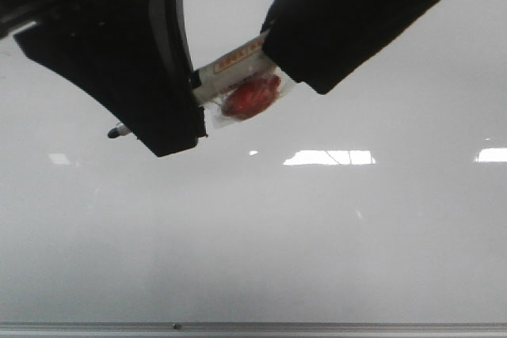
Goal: Write number 8 on whiteboard
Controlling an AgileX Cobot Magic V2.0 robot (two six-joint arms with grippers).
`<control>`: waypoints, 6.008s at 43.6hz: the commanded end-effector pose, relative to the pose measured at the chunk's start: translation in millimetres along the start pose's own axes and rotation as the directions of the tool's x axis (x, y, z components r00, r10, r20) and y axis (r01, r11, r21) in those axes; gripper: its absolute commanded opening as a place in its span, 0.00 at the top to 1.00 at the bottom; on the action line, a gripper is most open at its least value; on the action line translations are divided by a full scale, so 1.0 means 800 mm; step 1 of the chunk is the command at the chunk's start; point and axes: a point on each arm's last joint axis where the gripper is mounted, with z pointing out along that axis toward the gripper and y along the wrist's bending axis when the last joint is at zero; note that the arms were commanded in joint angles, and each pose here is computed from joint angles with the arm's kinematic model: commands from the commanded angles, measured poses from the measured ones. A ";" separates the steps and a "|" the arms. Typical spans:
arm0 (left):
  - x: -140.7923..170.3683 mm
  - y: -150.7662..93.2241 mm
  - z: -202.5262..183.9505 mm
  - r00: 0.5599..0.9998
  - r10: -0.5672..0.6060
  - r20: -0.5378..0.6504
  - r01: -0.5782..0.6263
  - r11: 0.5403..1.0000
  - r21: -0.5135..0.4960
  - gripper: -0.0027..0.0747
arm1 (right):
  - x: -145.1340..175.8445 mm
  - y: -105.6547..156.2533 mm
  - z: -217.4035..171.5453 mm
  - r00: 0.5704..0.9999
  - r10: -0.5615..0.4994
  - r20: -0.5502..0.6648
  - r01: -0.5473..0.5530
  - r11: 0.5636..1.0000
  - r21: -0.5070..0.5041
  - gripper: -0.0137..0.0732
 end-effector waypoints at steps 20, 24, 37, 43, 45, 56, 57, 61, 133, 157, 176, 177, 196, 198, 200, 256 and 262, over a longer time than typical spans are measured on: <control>0.023 -0.012 -0.105 0.973 -0.106 0.206 0.158 0.955 -0.252 0.49 | 0.001 -0.020 -0.064 0.994 0.080 0.079 -0.097 0.963 0.250 0.95; 0.046 -0.009 -0.117 0.944 -0.197 0.265 0.275 0.914 -0.298 0.49 | 0.011 -0.030 -0.089 0.980 0.162 0.115 -0.192 0.920 0.341 0.95; 0.114 -0.008 -0.135 0.667 -0.536 0.518 0.704 0.681 -0.202 0.49 | 0.055 -0.036 -0.100 0.854 0.323 0.407 -0.494 0.749 0.441 0.95; 0.125 -0.004 -0.136 0.605 -0.579 0.546 0.759 0.626 -0.178 0.49 | 0.059 -0.043 -0.095 0.846 0.307 0.435 -0.503 0.731 0.461 0.95; 0.126 -0.003 -0.136 0.603 -0.582 0.545 0.762 0.622 -0.179 0.49 | 0.056 -0.045 -0.095 0.844 0.300 0.444 -0.504 0.728 0.465 0.95; 0.126 -0.003 -0.136 0.603 -0.582 0.545 0.762 0.622 -0.179 0.49 | 0.032 -0.079 -0.109 0.832 0.319 0.453 -0.531 0.694 0.486 0.95; 0.126 -0.003 -0.136 0.603 -0.582 0.545 0.762 0.622 -0.179 0.49 | 0.029 -0.083 -0.111 0.831 0.323 0.453 -0.534 0.690 0.489 0.95; 0.126 -0.003 -0.136 0.603 -0.582 0.545 0.762 0.622 -0.179 0.49 | 0.023 -0.098 -0.110 0.833 0.353 0.427 -0.540 0.687 0.486 0.95; 0.126 -0.003 -0.136 0.604 -0.582 0.545 0.761 0.623 -0.178 0.49 | 0.007 -0.180 -0.038 0.857 0.429 0.286 -0.515 0.690 0.508 0.95; 0.125 -0.003 -0.135 0.647 -0.543 0.535 0.723 0.661 -0.203 0.49 | -0.036 -0.136 -0.075 0.936 0.299 0.187 -0.353 0.813 0.464 0.95; 0.058 -0.016 -0.099 0.843 -0.242 0.481 0.334 0.936 -0.114 0.49 | -0.024 -0.017 -0.079 0.999 -0.037 -0.036 0.043 0.986 0.163 0.95; 0.053 -0.016 -0.096 0.849 -0.230 0.476 0.315 0.943 -0.106 0.49 | -0.023 -0.014 -0.079 0.998 -0.052 -0.038 0.057 0.988 0.145 0.95; -0.022 -0.010 -0.053 0.895 -0.098 0.436 0.111 0.994 -0.004 0.49 | -0.027 0.002 -0.080 0.996 -0.088 0.012 0.087 0.996 0.023 0.95; -0.025 -0.010 -0.048 0.899 -0.097 0.428 0.104 0.995 0.006 0.49 | -0.027 0.002 -0.080 0.996 -0.088 0.013 0.087 0.996 0.025 0.95; -0.026 -0.010 -0.046 0.900 -0.096 0.425 0.101 0.995 0.010 0.49 | -0.027 0.002 -0.080 0.996 -0.088 0.013 0.087 0.996 0.025 0.95; 0.100 0.043 -0.147 0.726 -0.602 0.333 0.678 0.547 -0.490 0.97 | 0.037 -0.024 -0.178 0.930 0.363 0.055 -0.336 0.780 0.528 0.36; 0.148 0.059 -0.154 0.602 -0.702 0.381 0.761 0.358 -0.542 0.97 | 0.045 -0.028 -0.170 0.923 0.382 0.048 -0.348 0.774 0.530 0.36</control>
